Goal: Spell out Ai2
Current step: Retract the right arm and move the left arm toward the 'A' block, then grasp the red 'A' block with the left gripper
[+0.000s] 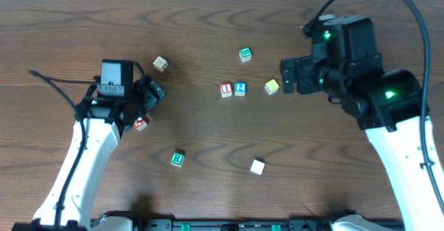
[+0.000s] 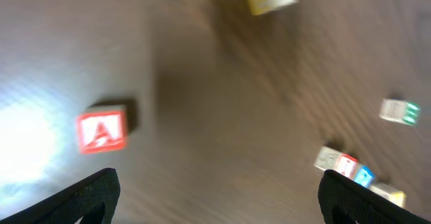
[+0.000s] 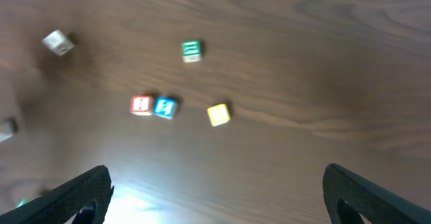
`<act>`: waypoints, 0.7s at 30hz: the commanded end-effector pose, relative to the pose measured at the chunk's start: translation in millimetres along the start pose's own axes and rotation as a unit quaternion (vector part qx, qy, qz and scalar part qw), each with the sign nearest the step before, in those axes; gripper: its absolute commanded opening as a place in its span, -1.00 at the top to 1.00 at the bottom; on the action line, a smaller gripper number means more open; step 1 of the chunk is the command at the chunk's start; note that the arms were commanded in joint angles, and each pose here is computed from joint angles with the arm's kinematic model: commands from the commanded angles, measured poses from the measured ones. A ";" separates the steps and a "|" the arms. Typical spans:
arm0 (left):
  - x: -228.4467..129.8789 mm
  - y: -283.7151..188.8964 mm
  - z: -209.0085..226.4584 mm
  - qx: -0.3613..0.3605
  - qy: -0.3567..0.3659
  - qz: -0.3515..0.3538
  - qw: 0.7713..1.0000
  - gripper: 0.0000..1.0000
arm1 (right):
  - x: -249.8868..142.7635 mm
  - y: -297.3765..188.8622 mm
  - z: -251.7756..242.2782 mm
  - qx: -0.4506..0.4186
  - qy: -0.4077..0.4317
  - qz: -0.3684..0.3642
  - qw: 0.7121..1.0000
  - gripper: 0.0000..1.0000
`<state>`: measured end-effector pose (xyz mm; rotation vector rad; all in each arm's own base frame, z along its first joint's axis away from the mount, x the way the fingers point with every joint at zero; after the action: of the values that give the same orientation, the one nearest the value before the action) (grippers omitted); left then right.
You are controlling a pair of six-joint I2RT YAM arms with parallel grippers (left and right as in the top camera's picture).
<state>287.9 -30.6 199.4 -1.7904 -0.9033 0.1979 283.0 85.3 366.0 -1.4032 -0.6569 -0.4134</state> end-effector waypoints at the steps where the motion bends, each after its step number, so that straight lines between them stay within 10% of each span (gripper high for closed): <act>1: 5.9 0.2 -14.1 -0.051 0.024 0.008 0.998 -0.91 | 2.0 8.0 -16.6 -0.022 0.003 0.003 1.000 -0.98; 21: -15.5 41.6 31.5 0.166 -0.175 0.048 0.969 -1.00 | 8.5 42.8 -62.9 -0.037 0.048 0.025 0.998 -0.99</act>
<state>278.5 -27.0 148.5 -1.5808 -0.9367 0.6872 326.8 31.9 338.8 -1.4665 -0.5277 -0.4824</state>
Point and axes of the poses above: each gripper's point midway between its finger pads, its own y axis out along the fingers, its own z axis along the line the jaws close on, x = y × z, the point moved 9 cm from there along -y, back along the fingers
